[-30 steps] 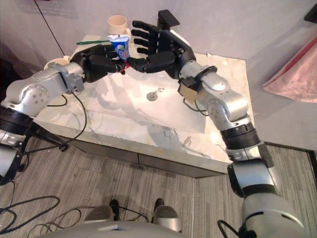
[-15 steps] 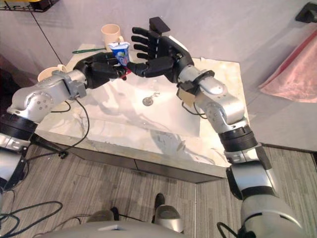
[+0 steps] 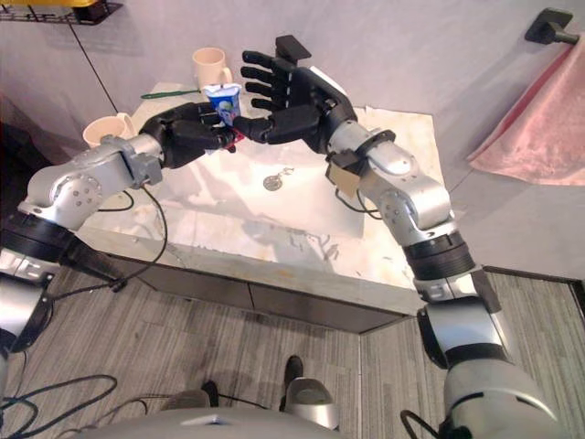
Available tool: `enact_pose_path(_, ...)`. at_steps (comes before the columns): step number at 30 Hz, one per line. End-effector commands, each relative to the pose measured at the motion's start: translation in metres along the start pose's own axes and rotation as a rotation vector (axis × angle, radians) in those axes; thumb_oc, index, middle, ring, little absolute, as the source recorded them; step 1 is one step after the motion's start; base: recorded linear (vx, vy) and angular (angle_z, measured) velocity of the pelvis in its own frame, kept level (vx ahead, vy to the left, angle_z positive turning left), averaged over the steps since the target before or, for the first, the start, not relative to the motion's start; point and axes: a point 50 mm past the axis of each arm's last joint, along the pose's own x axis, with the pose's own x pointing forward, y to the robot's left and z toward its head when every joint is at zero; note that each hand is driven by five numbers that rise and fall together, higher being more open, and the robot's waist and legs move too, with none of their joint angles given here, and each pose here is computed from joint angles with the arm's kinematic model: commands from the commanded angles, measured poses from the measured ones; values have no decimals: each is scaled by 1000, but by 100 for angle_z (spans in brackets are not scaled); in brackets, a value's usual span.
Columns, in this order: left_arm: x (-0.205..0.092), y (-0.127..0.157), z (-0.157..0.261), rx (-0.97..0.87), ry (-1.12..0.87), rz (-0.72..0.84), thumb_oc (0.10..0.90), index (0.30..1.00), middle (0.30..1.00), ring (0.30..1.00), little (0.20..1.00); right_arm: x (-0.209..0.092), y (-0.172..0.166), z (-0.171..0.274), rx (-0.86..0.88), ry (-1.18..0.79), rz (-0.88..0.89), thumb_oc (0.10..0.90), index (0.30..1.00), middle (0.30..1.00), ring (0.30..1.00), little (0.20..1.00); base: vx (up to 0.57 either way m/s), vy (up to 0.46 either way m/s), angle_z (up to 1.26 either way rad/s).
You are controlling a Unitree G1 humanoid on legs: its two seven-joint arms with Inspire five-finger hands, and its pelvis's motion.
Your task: Organize the bathroom.
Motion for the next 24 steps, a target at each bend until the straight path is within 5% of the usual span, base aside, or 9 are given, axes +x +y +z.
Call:
enact_pose_path(1,-9,1,42,-29,-253,-27,400,300,300,300,300,-3,0,25,-30,-175,-2,800,900,900,900,900,0,0,0)
enact_pose_path(24,-16,16,46,-8,-236,37,400,300,300,300,300,2,17,13,241,-141,100,800,900,900,900,900,1,0,0)
